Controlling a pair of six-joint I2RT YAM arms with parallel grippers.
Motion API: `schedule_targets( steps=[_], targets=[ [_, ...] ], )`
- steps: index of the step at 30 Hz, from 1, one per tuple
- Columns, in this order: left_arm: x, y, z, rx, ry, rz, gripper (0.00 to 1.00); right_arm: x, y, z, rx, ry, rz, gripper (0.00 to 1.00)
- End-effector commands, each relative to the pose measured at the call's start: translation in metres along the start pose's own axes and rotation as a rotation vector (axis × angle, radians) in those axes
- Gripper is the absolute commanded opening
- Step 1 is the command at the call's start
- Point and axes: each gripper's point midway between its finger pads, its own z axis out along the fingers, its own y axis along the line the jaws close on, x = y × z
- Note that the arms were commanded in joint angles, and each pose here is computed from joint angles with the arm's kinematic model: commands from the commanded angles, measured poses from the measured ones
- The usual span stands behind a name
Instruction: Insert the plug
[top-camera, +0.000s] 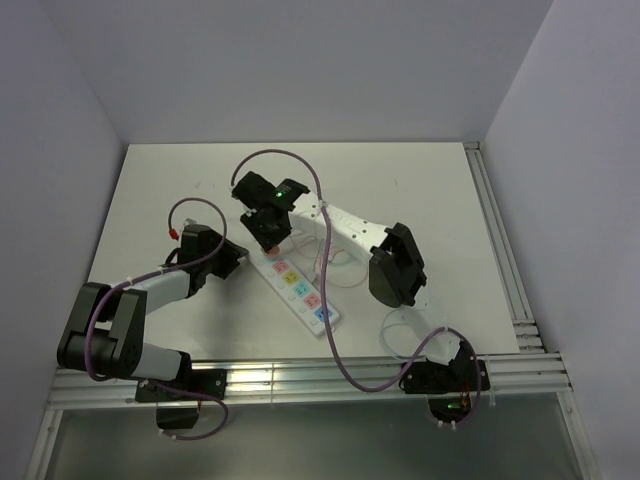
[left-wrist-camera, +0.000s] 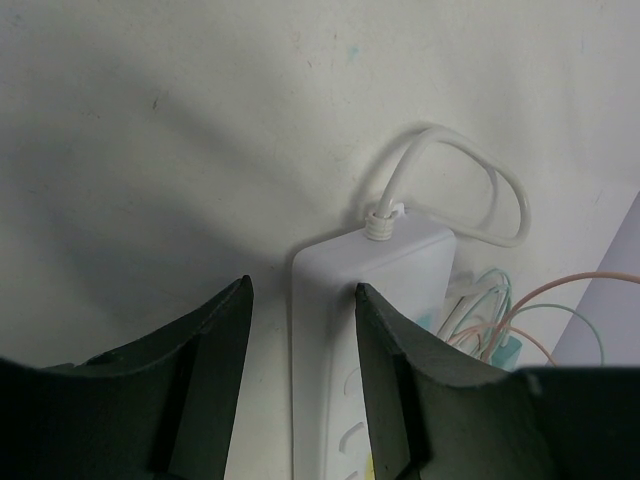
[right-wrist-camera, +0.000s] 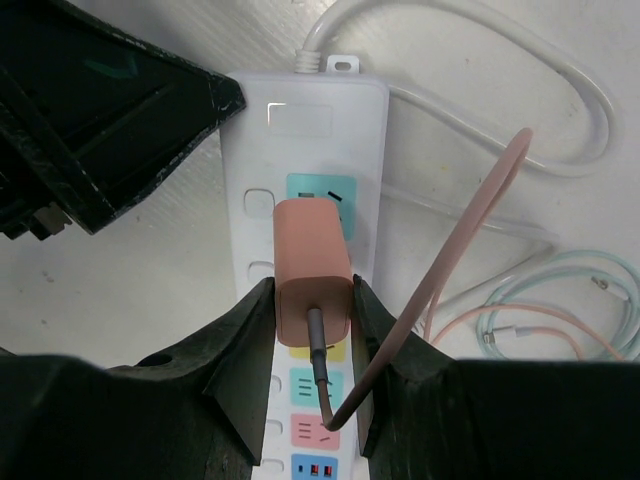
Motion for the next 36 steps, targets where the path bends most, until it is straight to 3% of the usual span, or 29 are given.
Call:
schedule_targets(
  steps=[1, 17, 36],
  targets=[
    [-0.002, -0.010, 0.000, 0.037, -0.004, 0.006, 0.51, -0.004, 0.004, 0.001, 0.000, -0.005, 0.004, 0.00],
    [0.001, -0.008, 0.002, 0.039, 0.007, 0.000, 0.51, 0.008, 0.003, 0.009, 0.010, 0.035, 0.004, 0.00],
    [0.009, -0.004, 0.006, 0.045, 0.028, -0.011, 0.48, 0.011, 0.005, 0.057, 0.130, 0.029, 0.024, 0.00]
  ],
)
